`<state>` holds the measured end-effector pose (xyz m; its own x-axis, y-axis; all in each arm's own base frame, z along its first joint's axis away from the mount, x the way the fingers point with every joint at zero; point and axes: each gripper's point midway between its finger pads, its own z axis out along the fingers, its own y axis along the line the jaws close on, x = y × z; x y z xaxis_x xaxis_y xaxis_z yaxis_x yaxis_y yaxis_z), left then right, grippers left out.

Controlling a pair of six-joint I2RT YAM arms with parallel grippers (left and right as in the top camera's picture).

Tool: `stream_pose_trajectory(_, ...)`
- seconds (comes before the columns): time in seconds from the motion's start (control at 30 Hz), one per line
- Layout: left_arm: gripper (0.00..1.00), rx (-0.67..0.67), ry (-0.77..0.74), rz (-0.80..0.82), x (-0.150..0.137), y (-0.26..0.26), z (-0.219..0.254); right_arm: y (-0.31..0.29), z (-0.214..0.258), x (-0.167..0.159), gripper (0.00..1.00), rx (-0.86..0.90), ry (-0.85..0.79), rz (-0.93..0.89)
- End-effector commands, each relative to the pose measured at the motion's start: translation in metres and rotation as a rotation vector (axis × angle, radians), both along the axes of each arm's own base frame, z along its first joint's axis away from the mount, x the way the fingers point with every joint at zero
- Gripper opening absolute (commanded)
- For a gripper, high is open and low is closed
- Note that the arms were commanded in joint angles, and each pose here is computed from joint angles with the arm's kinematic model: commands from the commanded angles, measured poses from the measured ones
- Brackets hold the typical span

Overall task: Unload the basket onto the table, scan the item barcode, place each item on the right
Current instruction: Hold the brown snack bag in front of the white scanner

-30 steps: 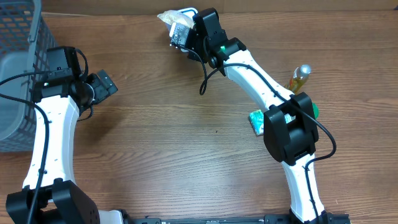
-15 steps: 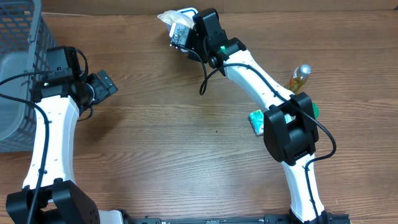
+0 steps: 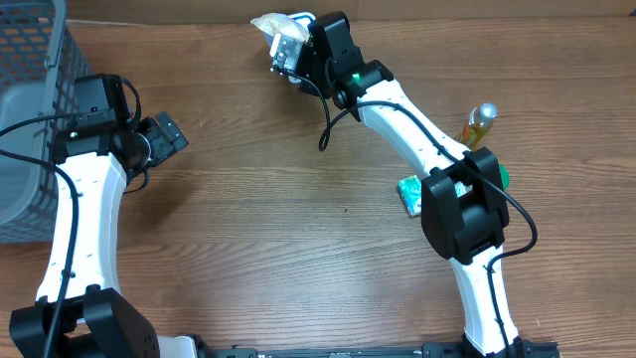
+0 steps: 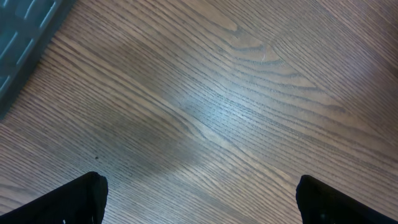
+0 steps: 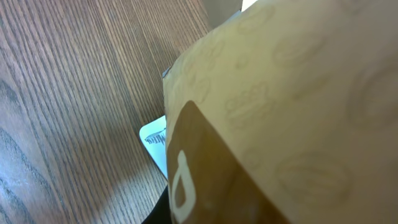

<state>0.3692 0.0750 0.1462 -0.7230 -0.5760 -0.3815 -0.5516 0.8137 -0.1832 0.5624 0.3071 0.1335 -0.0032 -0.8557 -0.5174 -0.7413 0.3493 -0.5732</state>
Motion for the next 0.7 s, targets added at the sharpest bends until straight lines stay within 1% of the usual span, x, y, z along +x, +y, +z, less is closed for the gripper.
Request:
stream_pose_trajectory(0.0, 1.00, 0.009, -0.030, -0.017, 0.001, -0.001, 0.011, 0.009, 0.008, -0.003, 0.06, 0.021, -0.006, 0.017)
stream_pose_trajectory(0.33, 1.00, 0.009, -0.030, -0.017, 0.001, -0.001, 0.011, 0.005, -0.005, -0.014, 0.06, -0.005, 0.059, 0.027)
stream_pose_trajectory(0.67, 1.00, 0.010, -0.030, -0.018, 0.001, -0.001, 0.011, 0.005, -0.004, -0.012, 0.07, -0.002, 0.052, 0.024)
